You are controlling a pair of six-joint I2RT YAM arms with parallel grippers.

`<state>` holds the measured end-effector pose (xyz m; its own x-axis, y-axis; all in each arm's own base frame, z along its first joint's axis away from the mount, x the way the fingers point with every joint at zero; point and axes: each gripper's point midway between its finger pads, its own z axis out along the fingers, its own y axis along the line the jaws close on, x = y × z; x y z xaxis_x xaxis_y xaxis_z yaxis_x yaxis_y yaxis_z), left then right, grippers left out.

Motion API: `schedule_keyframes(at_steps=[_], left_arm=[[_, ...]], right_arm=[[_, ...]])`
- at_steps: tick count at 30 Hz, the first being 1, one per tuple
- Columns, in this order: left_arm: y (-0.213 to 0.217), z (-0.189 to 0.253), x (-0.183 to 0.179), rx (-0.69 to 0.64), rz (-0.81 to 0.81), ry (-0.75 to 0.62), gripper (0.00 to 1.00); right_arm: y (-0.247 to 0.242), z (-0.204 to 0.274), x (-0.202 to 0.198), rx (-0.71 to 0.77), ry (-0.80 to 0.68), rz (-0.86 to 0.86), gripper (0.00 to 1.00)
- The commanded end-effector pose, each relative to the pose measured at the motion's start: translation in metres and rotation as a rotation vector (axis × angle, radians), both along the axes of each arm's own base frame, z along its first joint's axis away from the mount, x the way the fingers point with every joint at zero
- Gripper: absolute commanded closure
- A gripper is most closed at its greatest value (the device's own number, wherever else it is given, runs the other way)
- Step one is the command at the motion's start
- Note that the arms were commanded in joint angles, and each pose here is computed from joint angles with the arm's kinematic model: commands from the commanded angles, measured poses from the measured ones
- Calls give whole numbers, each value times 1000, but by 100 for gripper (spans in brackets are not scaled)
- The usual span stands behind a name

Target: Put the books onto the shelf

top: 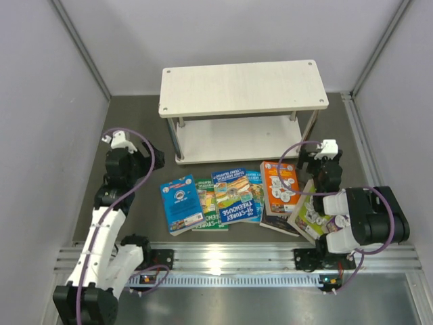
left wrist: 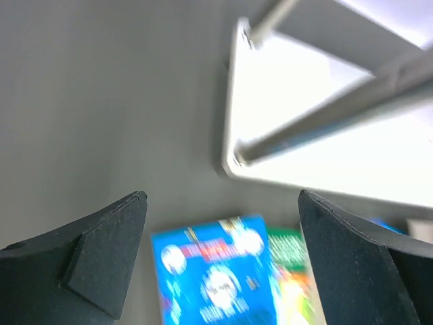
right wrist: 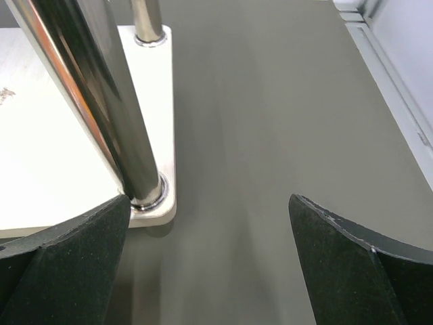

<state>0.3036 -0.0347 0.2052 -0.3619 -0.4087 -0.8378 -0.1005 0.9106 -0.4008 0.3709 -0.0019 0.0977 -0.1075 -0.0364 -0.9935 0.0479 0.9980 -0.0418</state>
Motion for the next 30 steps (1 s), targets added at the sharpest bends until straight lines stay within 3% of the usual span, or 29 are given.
schedule_keyframes(at_steps=[1, 3, 5, 6, 7, 8, 10, 11, 16, 18, 21, 24, 26, 30], left_arm=[[-23, -7, -40, -224, -2, 167, 1], [-30, -16, -54, -312, 17, 205, 1], [-45, -17, -61, -302, -98, 219, 1], [-43, -22, -68, -297, -84, 274, 1], [-40, -26, -71, -284, -63, 316, 1], [-37, -27, -73, -242, -72, 350, 1], [-31, -31, -81, -211, -44, 407, 1], [-29, -33, -82, -199, -29, 424, 1], [-37, -36, -88, -182, -13, 508, 2], [-43, -43, -84, -133, -3, 522, 1], [-72, -50, -82, 15, -44, 555, 1], [-107, -51, -85, 150, -87, 580, 2], [-120, -62, -93, 226, -99, 639, 1], [-123, -80, -106, 387, -112, 707, 1]], right_arm=[[-14, 29, 6, -2, -81, -113, 0], [-14, 52, 2, -18, -124, -166, 0], [2, 59, -3, -45, -67, -162, 0], [3, 60, -16, -14, -12, -189, 0], [11, 90, -15, 83, -98, -188, 0], [24, 84, -23, 109, -9, -161, 0], [42, 109, -40, 289, -25, -124, 0], [52, 94, -56, 301, 85, -105, 0], [56, 82, -121, 409, 240, -105, 0], [65, 90, -145, 484, 241, -11, 0], [75, 69, -176, 739, 315, -13, 0], [99, 68, -189, 871, 350, 102, 0], [99, 70, -192, 896, 368, 90, 0], [90, 75, -192, 774, 422, 48, 0]])
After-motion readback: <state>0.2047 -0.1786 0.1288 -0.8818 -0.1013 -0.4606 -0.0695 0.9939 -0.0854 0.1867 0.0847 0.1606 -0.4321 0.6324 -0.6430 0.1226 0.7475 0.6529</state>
